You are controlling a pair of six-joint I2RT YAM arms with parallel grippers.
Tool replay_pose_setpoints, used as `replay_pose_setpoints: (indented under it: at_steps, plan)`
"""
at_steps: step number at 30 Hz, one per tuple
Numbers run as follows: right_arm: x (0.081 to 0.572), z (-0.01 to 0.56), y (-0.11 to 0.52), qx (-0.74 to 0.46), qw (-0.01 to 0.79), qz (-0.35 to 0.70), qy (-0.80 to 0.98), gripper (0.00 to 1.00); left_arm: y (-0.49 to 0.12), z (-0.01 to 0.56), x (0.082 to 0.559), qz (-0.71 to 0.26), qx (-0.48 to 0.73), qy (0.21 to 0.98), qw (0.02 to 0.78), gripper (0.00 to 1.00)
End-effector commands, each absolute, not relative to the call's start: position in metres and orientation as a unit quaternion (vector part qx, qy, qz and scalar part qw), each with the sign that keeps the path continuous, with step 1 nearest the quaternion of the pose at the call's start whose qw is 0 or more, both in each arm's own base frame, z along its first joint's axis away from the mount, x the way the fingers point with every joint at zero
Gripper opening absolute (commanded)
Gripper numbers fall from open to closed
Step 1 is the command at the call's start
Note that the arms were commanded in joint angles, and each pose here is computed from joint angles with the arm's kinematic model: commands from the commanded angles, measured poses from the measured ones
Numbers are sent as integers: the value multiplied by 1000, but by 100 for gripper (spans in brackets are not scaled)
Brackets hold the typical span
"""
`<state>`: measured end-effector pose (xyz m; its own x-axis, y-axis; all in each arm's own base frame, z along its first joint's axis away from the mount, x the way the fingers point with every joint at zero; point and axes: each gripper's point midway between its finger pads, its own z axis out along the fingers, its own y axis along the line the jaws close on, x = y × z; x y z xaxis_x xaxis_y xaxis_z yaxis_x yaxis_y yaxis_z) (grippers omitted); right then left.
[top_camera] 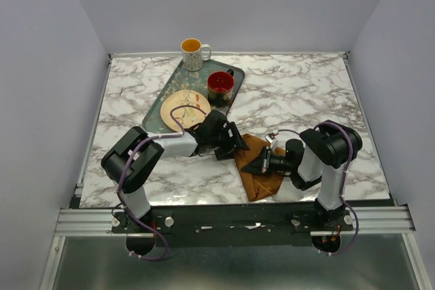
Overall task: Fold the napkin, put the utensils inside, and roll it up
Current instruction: Roll the napkin with the utensil
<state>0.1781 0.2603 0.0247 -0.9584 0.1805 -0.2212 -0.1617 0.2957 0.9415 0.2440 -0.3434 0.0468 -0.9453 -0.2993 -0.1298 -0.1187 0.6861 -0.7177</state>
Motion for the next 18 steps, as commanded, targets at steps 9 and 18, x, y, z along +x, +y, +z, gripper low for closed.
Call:
replay_pose_setpoints:
  at_steps: [9, 18]
  plan:
    - [167, 13, 259, 27, 105, 601, 792, 1, -339, 13, 241, -314, -109, 938, 103, 63]
    - [167, 1, 257, 9, 99, 579, 809, 1, -329, 13, 252, -252, -64, 958, 124, 38]
